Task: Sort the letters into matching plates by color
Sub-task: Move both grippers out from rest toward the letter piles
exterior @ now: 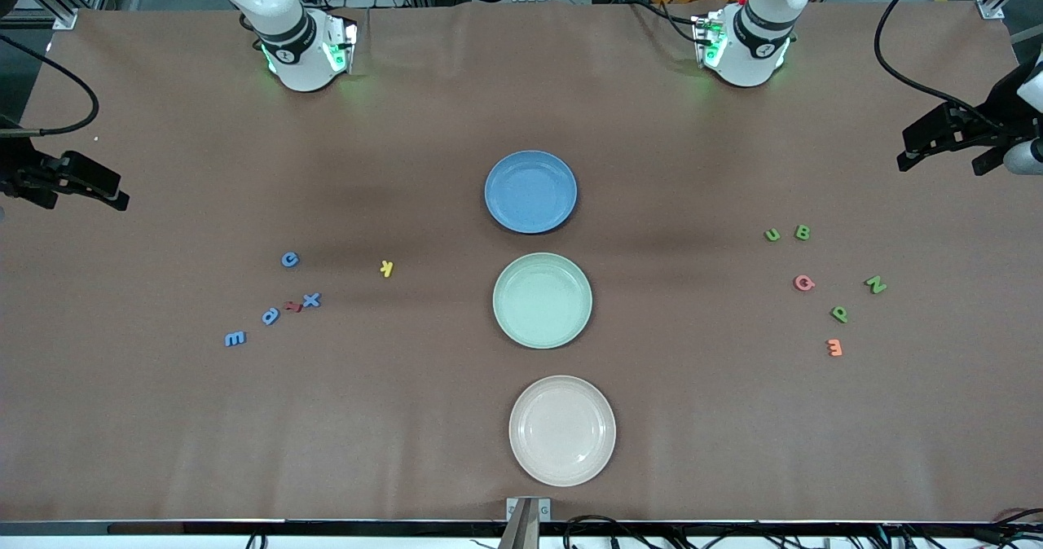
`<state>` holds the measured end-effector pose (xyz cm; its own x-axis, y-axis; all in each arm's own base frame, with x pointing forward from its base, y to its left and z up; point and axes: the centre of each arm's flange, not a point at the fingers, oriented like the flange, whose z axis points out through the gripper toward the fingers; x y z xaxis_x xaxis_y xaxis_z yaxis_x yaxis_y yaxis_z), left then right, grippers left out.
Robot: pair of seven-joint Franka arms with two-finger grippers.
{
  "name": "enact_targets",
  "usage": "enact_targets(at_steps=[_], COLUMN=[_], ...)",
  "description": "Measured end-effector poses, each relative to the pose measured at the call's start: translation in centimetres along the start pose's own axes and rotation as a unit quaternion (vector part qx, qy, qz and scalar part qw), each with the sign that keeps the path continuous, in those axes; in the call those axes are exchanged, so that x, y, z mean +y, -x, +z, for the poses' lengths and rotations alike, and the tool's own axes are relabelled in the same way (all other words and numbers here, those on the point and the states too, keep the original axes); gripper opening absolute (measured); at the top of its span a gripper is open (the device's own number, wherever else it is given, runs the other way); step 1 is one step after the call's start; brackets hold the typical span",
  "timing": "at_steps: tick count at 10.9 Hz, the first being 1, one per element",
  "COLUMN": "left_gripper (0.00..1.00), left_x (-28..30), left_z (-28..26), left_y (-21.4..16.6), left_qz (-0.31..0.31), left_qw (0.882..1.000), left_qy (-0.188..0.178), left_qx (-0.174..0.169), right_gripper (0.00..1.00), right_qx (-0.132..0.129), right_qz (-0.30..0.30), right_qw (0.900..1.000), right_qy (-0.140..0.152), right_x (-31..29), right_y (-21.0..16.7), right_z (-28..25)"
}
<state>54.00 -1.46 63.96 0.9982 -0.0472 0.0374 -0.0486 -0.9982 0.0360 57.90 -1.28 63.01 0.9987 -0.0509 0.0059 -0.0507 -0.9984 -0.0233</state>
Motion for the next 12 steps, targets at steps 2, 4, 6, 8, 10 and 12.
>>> enact_targets(at_steps=[2, 4, 6, 8, 10, 12], left_gripper=[1.0, 1.0, 1.0, 1.0, 1.0, 1.0], left_x=[0.0, 0.0, -0.1, -0.8, -2.3, -3.8], left_z=[-0.1, -0.1, -0.1, 0.0, 0.8, 2.6], left_y=[0.0, 0.0, 0.0, 0.0, -0.4, -1.1], left_qz=[0.0, 0.0, -0.001, -0.008, -0.021, -0.034], left_qw=[1.0, 1.0, 1.0, 1.0, 1.0, 0.999], left_qy=[0.0, 0.0, 0.0, 0.0, 0.0, 0.0], left_qx=[0.001, 0.001, 0.001, 0.0, -0.004, -0.007], right_gripper=[1.0, 1.0, 1.0, 1.0, 1.0, 1.0], right_qx=[0.0, 0.0, 0.0, 0.0, -0.001, -0.001], right_qz=[0.0, 0.0, 0.0, 0.002, 0.002, 0.002], right_qw=[1.0, 1.0, 1.0, 1.0, 1.0, 1.0], right_qy=[0.0, 0.0, 0.0, 0.0, 0.0, 0.0], right_x=[0.0, 0.0, 0.0, 0.2, 0.2, 0.3], right_y=[0.0, 0.0, 0.0, 0.0, 0.0, 0.0], right_z=[0.0, 0.0, 0.0, 0.0, 0.1, 0.1])
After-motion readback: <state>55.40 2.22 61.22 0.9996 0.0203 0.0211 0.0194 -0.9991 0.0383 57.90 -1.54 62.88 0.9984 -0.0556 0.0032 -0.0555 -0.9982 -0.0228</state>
